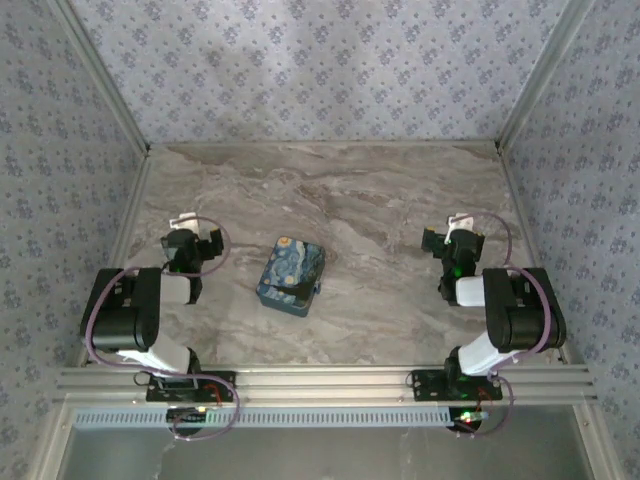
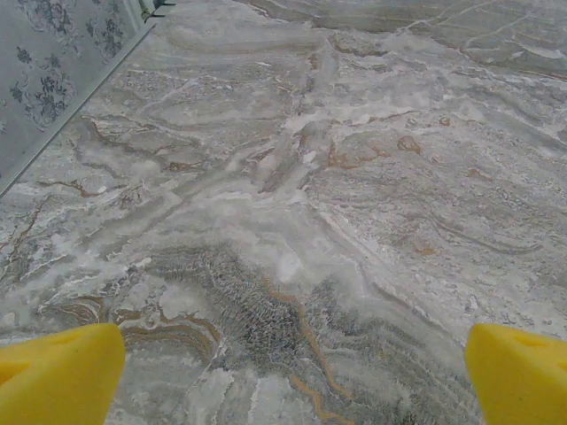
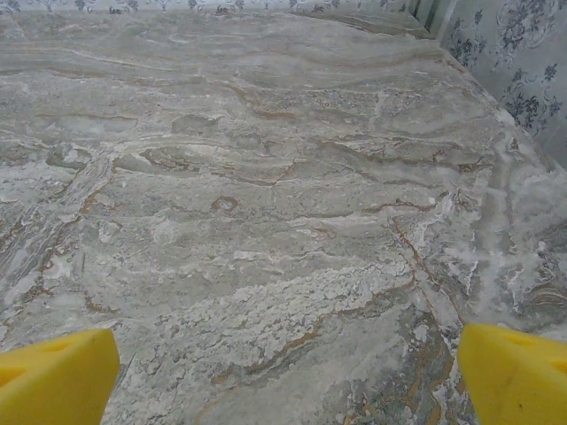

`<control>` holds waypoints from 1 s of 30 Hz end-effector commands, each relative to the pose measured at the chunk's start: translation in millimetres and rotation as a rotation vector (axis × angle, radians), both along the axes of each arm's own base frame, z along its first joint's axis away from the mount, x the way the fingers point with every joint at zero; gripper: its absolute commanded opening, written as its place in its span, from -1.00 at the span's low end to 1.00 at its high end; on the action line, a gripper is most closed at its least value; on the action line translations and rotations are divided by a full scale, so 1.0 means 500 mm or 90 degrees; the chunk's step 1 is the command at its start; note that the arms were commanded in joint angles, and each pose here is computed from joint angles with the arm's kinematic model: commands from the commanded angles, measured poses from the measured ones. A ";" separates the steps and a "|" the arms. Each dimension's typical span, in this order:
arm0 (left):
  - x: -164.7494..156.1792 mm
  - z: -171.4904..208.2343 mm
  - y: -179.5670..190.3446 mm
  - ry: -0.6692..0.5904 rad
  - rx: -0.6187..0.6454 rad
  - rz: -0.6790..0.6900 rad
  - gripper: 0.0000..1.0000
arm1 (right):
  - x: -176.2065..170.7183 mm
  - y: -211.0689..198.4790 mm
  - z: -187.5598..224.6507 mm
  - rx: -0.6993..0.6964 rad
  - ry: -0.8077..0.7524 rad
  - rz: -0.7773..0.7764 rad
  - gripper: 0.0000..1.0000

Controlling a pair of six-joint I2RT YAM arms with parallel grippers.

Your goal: Unlock the padlock with the key

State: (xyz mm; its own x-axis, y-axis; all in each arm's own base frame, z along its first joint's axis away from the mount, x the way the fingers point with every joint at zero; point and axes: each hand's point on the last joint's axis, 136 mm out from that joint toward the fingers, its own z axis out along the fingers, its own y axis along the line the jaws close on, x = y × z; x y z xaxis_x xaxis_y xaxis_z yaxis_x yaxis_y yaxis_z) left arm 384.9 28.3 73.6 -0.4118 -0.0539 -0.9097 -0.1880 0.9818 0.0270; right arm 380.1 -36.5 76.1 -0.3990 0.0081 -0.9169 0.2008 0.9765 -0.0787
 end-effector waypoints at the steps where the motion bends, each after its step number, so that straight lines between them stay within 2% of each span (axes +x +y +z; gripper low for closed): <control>1: 0.018 0.037 0.003 -0.039 0.006 0.001 0.96 | 0.011 0.000 0.022 -0.001 -0.021 0.002 1.00; 18: 0.017 0.035 0.003 -0.037 0.001 -0.003 0.96 | 0.011 0.000 0.024 -0.001 -0.023 0.002 1.00; 22: 0.017 0.060 0.016 -0.028 0.002 0.023 0.96 | 0.028 0.009 0.084 -0.016 0.023 0.002 1.00; 24: 0.014 0.085 0.036 0.005 0.000 0.068 0.96 | 0.026 0.014 0.115 0.015 0.050 0.004 1.00; 27: 0.007 0.128 0.033 0.005 -0.037 0.075 0.96 | 0.013 0.037 0.176 0.085 0.009 0.033 1.00; 29: -0.003 0.166 0.022 -0.033 -0.120 0.088 0.96 | -0.015 0.012 0.187 0.213 0.005 -0.054 1.00; 30: -0.017 0.176 0.028 -0.043 -0.191 0.128 0.96 | -0.035 -0.002 0.175 0.306 0.022 -0.119 1.00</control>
